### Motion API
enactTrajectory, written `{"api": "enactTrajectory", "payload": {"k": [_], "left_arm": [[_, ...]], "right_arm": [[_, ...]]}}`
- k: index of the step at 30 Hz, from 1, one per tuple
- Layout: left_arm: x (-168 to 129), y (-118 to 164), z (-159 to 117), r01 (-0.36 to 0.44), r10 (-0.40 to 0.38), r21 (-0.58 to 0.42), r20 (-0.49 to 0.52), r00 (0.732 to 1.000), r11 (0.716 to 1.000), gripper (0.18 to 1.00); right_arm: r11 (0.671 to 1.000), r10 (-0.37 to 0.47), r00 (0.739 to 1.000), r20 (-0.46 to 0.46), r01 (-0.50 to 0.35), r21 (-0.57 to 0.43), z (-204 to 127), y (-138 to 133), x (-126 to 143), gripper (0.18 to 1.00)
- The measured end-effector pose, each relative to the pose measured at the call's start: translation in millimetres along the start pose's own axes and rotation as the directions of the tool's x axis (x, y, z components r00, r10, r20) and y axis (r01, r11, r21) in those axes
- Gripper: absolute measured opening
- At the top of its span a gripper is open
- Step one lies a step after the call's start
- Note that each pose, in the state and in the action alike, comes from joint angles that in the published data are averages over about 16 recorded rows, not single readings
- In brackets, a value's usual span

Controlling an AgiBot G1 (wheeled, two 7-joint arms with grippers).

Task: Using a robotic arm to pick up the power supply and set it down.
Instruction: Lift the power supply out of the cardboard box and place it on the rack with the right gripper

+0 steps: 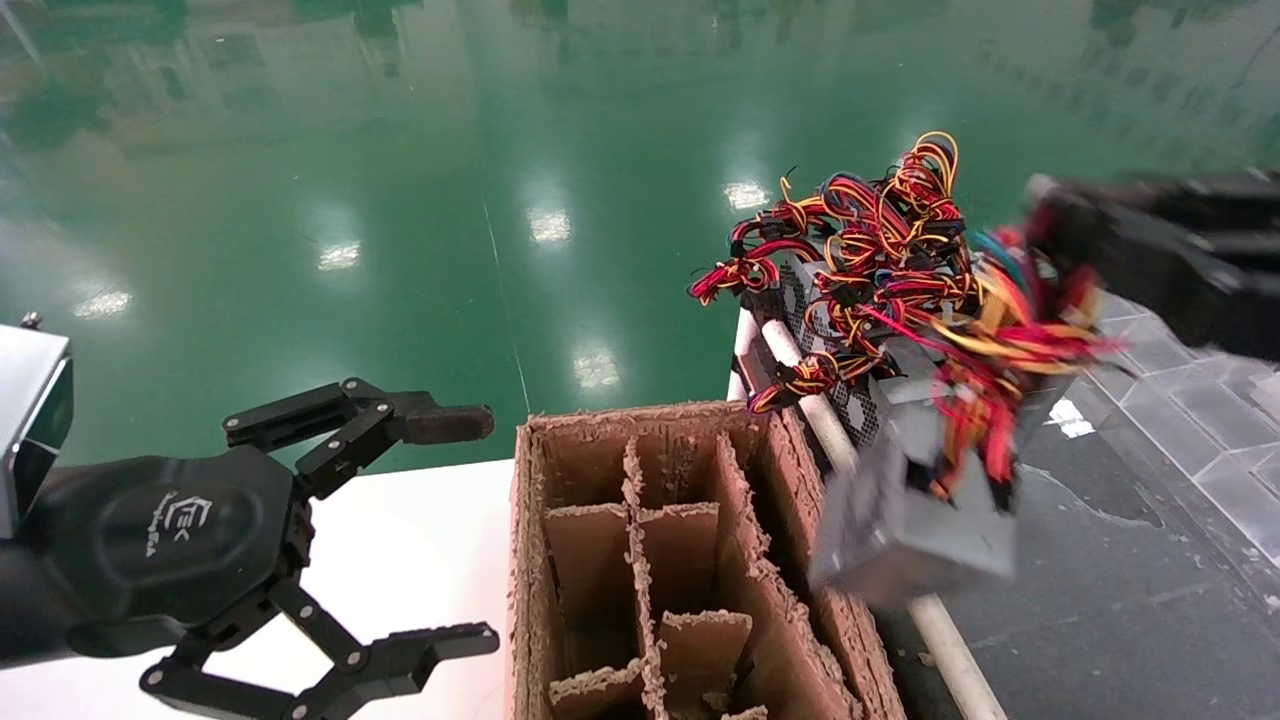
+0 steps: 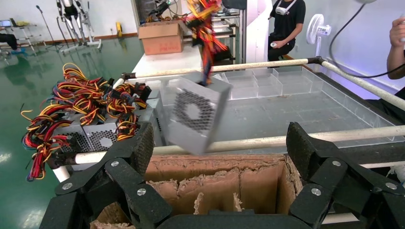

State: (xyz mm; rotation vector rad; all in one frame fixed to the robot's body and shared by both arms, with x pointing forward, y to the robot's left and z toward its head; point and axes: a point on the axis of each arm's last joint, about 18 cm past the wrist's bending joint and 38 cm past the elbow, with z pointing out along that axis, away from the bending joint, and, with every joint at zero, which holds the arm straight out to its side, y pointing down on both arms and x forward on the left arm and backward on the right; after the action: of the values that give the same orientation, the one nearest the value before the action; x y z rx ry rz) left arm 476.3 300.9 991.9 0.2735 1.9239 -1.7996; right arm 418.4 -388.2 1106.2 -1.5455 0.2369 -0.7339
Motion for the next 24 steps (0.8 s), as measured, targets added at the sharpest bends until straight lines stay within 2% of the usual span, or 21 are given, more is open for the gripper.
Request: {"api": "enactTrajectory", "payload": {"k": [6, 13, 19, 24], "left_arm": [[0, 0, 0, 0.0, 0.0, 0.0, 0.0, 1.0, 1.0, 1.001], [0, 0, 0, 0.0, 0.0, 0.0, 0.0, 1.0, 1.0, 1.001], [0, 0, 0, 0.0, 0.0, 0.0, 0.0, 1.0, 1.0, 1.001], [0, 0, 0, 0.0, 0.0, 0.0, 0.0, 1.0, 1.0, 1.001]], "right_arm": [[0.996, 0.053, 0.996, -0.074, -0.059, -0.072, -35, 10, -2, 0.191], [0.983, 0.114, 0.977, -0.182, -0.137, -0.121, -67, 18, 2, 0.191], [0.977, 0.142, 0.954, -0.266, -0.179, -0.118, -83, 27, 11, 0.191], [0.98, 0.143, 0.937, -0.319, -0.178, -0.084, -86, 36, 25, 0.191]]}}
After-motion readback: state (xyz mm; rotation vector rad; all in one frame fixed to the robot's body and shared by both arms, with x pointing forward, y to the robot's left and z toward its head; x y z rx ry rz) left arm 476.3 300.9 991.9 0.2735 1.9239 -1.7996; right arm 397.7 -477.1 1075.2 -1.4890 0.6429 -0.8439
